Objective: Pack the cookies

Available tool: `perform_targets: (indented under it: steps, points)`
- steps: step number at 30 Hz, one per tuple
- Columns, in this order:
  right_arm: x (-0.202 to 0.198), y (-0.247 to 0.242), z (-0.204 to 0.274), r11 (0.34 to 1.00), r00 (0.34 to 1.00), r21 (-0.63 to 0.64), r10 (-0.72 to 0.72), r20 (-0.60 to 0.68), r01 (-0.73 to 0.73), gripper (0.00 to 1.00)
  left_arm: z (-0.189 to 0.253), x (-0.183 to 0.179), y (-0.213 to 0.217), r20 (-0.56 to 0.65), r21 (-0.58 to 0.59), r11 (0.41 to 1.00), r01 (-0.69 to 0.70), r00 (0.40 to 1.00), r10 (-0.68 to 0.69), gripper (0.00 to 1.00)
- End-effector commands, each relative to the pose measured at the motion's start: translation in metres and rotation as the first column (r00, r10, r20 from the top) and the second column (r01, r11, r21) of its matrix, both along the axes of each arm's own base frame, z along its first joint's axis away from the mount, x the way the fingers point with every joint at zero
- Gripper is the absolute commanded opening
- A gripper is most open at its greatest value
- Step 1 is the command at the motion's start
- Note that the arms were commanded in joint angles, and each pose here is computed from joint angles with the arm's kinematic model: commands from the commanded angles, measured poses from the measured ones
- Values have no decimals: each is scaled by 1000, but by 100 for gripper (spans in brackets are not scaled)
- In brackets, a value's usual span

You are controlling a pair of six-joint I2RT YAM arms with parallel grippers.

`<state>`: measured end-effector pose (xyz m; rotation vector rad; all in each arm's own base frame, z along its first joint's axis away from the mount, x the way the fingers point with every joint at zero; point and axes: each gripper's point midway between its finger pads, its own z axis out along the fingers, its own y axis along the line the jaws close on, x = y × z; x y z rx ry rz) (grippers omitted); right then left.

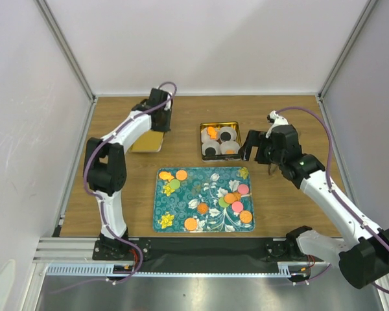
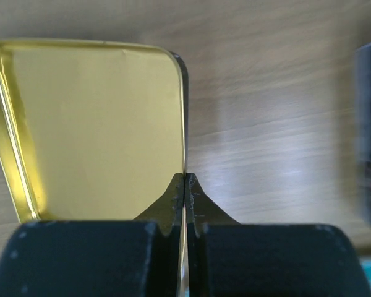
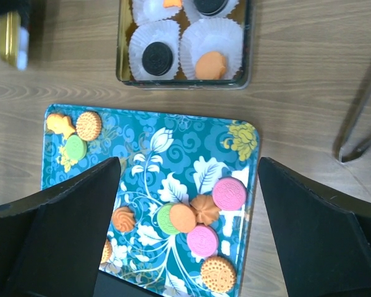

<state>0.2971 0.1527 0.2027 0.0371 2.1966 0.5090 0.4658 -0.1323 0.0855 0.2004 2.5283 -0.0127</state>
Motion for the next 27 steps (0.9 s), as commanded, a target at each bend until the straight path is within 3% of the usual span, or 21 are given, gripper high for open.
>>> perform_targets:
  steps: [1, 6, 9, 10, 12, 13, 14, 16, 18, 19, 22, 27]
  points:
    - [9, 13, 22, 997, 996, 47, 62, 65, -65, 100, 127, 10, -26, 226, -200, 979, 52, 974, -5, 0]
    - [19, 29, 54, 961, 979, 207, 162, 126, -186, 100, 228, -20, -74, 352, -528, 824, 204, 936, -6, 1]
    - [29, 32, 78, 906, 961, 336, 203, 185, -256, 100, 285, -51, -96, 417, -682, 661, 313, 909, 0, 0]
    - [38, 29, 87, 896, 956, 356, 195, 220, -265, 100, 313, -67, -102, 482, -707, 586, 397, 876, -13, 0]
    - [38, 36, 100, 852, 945, 423, 226, 236, -310, 100, 338, -86, -110, 469, -787, 458, 412, 883, 12, 0]
    - [46, 37, 112, 833, 931, 439, 223, 291, -337, 100, 360, -97, -116, 520, -790, 379, 482, 854, -2, 0]
    - [44, 41, 117, 810, 921, 458, 245, 304, -367, 100, 370, -111, -118, 487, -839, 287, 463, 873, 13, 0]
    - [47, 45, 137, 758, 902, 510, 242, 358, -406, 100, 397, -130, -127, 534, -834, 168, 525, 845, 11, 0]
    - [49, 49, 142, 711, 894, 555, 254, 369, -431, 100, 410, -151, -135, 503, -863, 52, 503, 864, -6, 0]
    - [48, 52, 161, 666, 871, 578, 248, 425, -472, 100, 425, -161, -135, 549, -836, -12, 549, 836, 0, 1]
    - [47, 56, 183, 589, 830, 603, 248, 499, -538, 100, 439, -185, -141, 514, -847, -171, 503, 857, -26, 0]
    - [50, 62, 203, 442, 826, 700, 242, 509, -561, 100, 461, -214, -147, 534, -808, -320, 494, 844, -46, 0]
